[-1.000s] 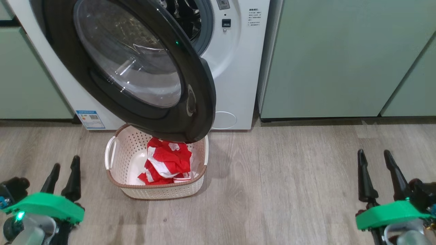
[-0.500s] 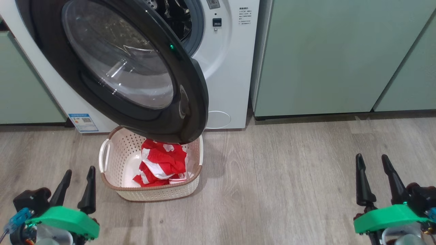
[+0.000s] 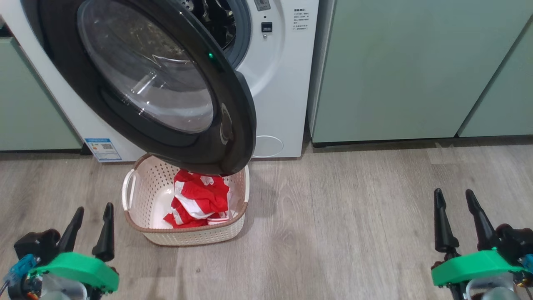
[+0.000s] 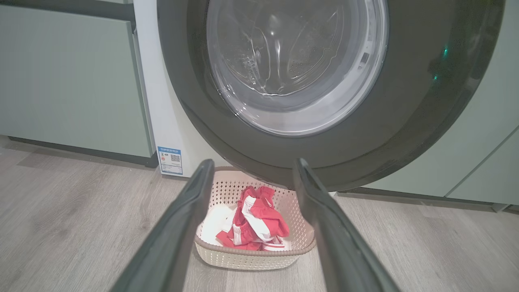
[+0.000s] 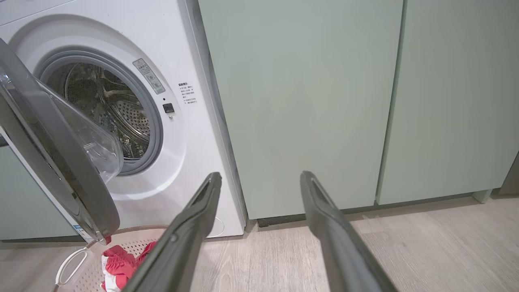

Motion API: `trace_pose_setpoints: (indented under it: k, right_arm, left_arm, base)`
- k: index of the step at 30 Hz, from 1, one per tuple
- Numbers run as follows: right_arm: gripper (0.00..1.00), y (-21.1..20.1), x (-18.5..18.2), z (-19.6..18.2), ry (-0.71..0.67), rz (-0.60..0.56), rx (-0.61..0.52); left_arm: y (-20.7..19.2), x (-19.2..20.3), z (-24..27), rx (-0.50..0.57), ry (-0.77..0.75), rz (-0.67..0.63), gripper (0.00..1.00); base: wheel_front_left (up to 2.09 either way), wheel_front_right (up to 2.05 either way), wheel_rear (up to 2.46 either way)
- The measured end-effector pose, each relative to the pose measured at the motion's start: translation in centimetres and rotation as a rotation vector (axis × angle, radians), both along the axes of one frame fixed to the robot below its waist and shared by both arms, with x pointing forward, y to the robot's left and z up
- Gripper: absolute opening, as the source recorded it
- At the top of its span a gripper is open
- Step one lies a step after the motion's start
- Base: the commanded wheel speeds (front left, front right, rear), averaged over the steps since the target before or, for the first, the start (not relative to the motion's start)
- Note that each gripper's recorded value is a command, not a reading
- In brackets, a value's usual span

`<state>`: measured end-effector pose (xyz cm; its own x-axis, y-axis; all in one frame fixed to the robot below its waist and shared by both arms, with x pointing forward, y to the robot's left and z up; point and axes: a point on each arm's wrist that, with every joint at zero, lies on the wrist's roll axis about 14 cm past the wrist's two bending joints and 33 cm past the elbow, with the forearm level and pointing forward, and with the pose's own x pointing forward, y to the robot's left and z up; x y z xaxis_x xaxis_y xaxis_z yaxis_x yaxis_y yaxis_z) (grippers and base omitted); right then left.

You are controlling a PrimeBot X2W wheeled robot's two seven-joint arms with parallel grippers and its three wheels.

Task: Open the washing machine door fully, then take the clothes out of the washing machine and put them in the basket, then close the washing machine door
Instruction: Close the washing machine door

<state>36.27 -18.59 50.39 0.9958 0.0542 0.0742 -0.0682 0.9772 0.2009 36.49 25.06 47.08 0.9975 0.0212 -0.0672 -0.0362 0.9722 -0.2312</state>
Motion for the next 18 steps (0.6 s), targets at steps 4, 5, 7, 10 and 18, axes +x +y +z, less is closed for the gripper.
trace_pose_setpoints:
  k: [4, 5, 7, 10, 18]
  right_arm:
    - [1.0, 0.3, 0.1, 0.0, 0.0, 0.009, -0.002]
    - [1.0, 0.4, 0.1, 0.0, 0.0, 0.013, -0.003]
    - [1.0, 0.6, 0.2, 0.0, 0.001, 0.022, 0.001]
    - [0.16, 0.7, 0.3, 0.0, 0.003, 0.026, 0.02]
    - [0.0, 1.6, 3.0, 4.2, -0.119, 0.068, 0.047]
  left_arm:
    - [0.2, -0.1, 0.0, 0.0, -0.001, 0.005, 1.0]
    - [0.2, -0.2, 0.1, 0.0, -0.002, 0.007, 1.0]
    - [0.4, -0.3, 0.1, 0.0, -0.002, 0.011, 1.0]
    - [0.7, -0.5, -0.1, 0.0, 0.002, 0.021, 1.0]
    - [1.8, -1.7, -1.2, -0.015, 0.032, 0.073, 1.0]
  base:
    - [0.0, 0.0, 0.0]
    - [0.0, 0.0, 0.0]
    - [0.0, 0.0, 0.0]
    - [0.0, 0.0, 0.0]
    - [0.0, 0.0, 0.0]
